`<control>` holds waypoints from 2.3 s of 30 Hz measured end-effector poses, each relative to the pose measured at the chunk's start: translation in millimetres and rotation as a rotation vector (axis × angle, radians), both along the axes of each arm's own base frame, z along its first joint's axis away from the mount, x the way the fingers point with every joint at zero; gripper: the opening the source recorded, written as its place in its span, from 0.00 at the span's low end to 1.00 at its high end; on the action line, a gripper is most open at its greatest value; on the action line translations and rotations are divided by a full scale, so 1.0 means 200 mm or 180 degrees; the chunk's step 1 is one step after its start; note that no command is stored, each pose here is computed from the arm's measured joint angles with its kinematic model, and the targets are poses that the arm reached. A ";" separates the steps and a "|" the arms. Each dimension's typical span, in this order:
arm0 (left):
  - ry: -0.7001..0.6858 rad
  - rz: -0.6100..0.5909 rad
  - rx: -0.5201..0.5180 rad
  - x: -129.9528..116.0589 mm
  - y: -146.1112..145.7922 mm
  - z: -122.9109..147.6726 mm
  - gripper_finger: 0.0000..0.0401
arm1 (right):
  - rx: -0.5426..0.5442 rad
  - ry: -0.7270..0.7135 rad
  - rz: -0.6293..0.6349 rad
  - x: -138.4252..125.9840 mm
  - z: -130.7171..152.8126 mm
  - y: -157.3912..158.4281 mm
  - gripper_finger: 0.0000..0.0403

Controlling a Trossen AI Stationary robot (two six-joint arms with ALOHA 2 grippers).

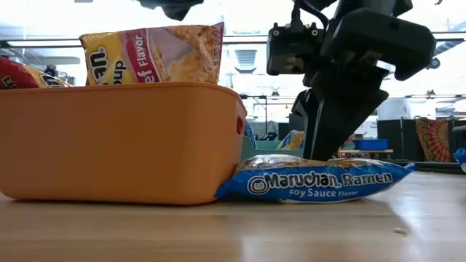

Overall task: Sort Maruchan noodles
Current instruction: Put the blue noodle pack into the green bin

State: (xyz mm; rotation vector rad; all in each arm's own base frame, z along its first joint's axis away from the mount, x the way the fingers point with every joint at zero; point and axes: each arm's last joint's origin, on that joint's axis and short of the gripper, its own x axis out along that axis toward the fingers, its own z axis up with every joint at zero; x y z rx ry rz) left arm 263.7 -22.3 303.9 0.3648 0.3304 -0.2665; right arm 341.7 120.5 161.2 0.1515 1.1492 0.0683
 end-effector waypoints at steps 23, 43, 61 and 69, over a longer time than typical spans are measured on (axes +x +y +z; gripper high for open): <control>-0.0178 -0.0124 0.0108 0.00 -0.03 0.02 0.00 | -0.0446 0.0154 -0.0129 -0.02 -0.05 -0.35 0.38; -0.0212 0.0400 0.0388 0.24 0.25 -0.11 0.00 | -0.0897 -0.0519 -0.0149 -0.23 0.38 -0.75 0.38; 0.0489 0.0635 -0.0059 0.34 0.34 -0.28 0.00 | 0.0545 -0.1447 -0.1895 -0.61 0.17 -0.73 0.38; 0.0580 0.0571 -0.0343 0.43 0.32 -0.42 0.00 | 0.1199 -0.1009 -0.2489 -0.67 0.15 -0.72 0.43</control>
